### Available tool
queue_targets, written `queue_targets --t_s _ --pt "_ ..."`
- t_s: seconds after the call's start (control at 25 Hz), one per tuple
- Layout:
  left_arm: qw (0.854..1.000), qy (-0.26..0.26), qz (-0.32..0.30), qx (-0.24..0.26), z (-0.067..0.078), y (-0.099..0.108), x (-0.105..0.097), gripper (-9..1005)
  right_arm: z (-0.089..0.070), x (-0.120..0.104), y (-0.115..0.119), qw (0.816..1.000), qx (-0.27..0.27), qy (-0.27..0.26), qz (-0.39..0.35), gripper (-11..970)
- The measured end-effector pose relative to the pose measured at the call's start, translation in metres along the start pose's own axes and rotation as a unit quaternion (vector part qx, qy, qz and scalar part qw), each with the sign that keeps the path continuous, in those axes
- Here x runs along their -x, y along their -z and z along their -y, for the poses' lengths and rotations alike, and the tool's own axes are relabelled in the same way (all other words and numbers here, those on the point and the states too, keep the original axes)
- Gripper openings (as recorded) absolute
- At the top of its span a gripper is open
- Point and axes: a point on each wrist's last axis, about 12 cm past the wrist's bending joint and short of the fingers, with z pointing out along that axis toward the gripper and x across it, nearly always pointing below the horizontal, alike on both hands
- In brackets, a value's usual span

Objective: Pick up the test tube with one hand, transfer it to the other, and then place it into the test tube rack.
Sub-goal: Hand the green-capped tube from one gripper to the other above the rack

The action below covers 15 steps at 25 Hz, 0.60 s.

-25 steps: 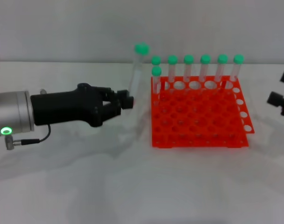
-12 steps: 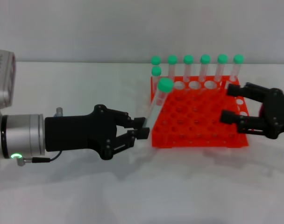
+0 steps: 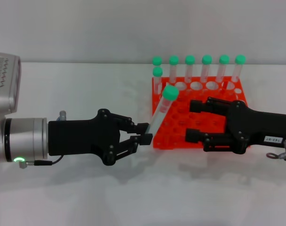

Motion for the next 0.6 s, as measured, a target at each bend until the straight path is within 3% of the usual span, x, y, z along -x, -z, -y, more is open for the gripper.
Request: queue_targets --t_s 0.6 --pt "1.000 -0.009 -0.023 -0.007 -0.001 -0.015 -0.001 180 0.002 -0.002 -0.017 1.000 -0.001 0.009 -0.008 829"
